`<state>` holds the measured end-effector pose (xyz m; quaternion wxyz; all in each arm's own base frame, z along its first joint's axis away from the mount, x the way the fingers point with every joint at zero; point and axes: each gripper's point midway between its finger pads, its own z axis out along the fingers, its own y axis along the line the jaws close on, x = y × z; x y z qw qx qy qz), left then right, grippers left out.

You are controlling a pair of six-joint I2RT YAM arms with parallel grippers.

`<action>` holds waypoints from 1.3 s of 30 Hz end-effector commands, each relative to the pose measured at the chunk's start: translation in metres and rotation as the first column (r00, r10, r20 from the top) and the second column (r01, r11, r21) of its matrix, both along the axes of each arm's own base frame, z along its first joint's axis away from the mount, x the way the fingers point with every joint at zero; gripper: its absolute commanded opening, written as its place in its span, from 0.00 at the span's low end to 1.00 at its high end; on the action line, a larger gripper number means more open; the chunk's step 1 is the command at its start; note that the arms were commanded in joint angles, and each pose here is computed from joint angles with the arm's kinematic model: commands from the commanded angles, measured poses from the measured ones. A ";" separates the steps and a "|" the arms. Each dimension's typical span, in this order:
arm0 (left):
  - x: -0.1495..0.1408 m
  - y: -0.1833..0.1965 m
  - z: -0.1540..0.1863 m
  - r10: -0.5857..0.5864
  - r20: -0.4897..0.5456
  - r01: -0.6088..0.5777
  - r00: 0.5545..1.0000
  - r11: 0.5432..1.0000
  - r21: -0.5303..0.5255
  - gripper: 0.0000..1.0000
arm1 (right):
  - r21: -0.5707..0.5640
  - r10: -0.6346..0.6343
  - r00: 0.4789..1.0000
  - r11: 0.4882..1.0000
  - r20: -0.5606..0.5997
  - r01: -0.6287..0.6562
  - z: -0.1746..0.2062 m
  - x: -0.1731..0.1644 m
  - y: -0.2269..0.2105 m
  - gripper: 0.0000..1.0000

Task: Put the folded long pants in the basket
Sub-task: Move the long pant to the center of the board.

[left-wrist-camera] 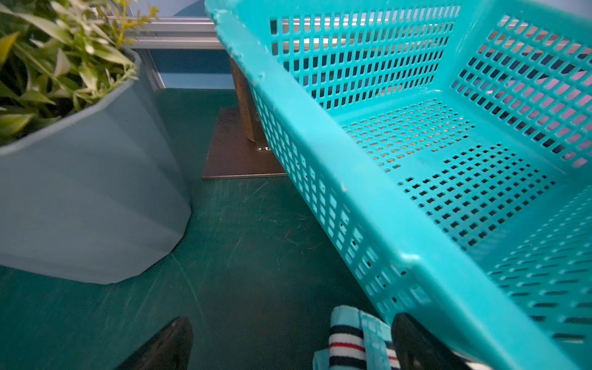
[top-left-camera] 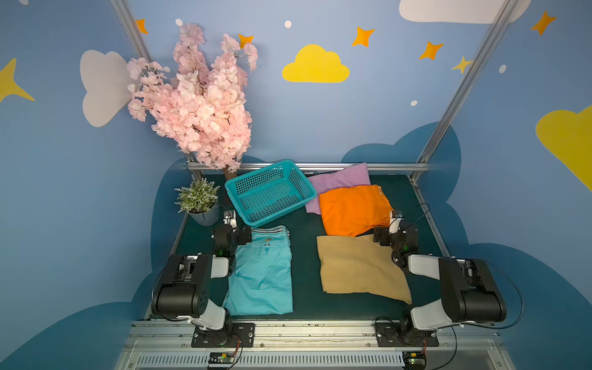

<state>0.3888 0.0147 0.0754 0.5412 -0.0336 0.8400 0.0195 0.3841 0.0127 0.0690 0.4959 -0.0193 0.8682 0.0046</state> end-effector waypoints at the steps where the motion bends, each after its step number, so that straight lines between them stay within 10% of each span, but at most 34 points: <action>1: 0.003 -0.002 0.008 -0.007 0.031 0.008 0.999 1.000 -0.009 1.00 | 0.016 0.010 0.998 1.000 0.055 -0.011 0.018 0.007 0.001 0.98; 26: 0.003 -0.002 0.008 -0.009 0.031 0.009 0.999 1.000 -0.009 1.00 | 0.018 0.009 0.999 1.000 0.051 -0.009 0.018 0.008 0.000 0.98; 32: -0.010 -0.005 0.052 0.078 0.091 -0.088 0.993 0.989 0.115 1.00 | 0.008 -0.138 0.982 0.990 0.132 0.138 0.052 0.008 -0.021 0.98; 39: -0.064 0.004 0.095 0.287 -0.052 -0.291 0.957 0.932 -0.216 1.00 | 0.287 -0.253 0.967 0.924 -0.036 0.253 0.124 -0.023 -0.015 0.98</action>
